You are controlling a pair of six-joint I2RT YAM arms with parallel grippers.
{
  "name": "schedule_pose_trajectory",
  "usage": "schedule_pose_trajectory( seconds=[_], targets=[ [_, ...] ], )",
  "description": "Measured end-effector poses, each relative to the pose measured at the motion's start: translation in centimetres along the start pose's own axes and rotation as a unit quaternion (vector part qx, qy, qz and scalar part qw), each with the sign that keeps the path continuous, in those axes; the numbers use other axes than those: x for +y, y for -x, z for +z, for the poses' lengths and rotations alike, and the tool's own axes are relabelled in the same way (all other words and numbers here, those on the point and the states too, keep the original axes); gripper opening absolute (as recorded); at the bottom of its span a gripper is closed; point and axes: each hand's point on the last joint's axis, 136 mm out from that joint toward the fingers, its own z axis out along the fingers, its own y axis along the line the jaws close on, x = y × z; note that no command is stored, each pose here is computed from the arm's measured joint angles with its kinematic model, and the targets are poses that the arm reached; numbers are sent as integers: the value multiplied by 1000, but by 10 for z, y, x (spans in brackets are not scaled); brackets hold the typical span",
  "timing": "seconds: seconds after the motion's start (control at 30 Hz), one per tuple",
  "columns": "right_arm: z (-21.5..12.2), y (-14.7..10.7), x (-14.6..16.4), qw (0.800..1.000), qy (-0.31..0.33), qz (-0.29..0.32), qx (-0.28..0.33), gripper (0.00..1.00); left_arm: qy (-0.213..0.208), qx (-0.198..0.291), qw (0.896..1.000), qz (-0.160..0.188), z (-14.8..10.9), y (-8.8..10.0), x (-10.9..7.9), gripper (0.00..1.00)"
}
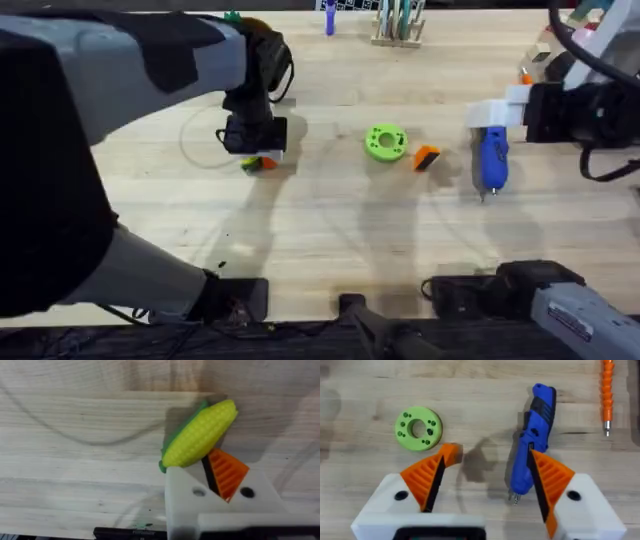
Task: Pick up the gripper from the table and insert it into the empty holder that is missing its gripper. Then pick up a screw, insert it into the mounting hole, and use the screwdriver to tighten it. Finally, clean up the table by picking up the vegetable and placing it into the bucket.
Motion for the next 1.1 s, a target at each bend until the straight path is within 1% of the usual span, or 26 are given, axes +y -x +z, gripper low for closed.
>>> schedule_pose_trajectory(
  seconds=[0.2,0.3,0.4,0.53,0.63,0.7,0.8,1.0,1.03,1.07,1.1],
  targets=[
    [0,0,0,1000,0,0,0,990,-1,-2,1000,0,-1,1,-1,6],
    [0,0,0,1000,0,0,0,990,-4,-11,1000,0,-10,4,-1,6],
    [0,0,0,1000,0,0,0,992,-16,-44,999,0,-35,13,-3,6],
    [0,0,0,1000,0,0,0,991,-41,-114,993,10,-88,25,-5,6],
    [0,-1,0,1000,0,0,2,991,-56,-161,985,16,-127,26,-4,6],
    [0,-2,0,1000,0,0,4,991,-64,-187,980,20,-146,25,-2,6],
    [0,-5,0,1000,0,0,11,990,-72,-215,974,22,-165,22,0,6],
    [0,-6,0,1000,0,0,12,991,-80,-247,965,27,-184,13,4,6],
    [0,-6,0,1000,0,0,12,991,-79,-252,964,31,-187,12,5,97],
    [0,-6,0,1000,0,0,12,991,-81,-256,963,31,-189,11,6,261],
    [0,-6,0,1000,0,0,12,991,-81,-258,962,32,-191,11,6,401]
  ],
)
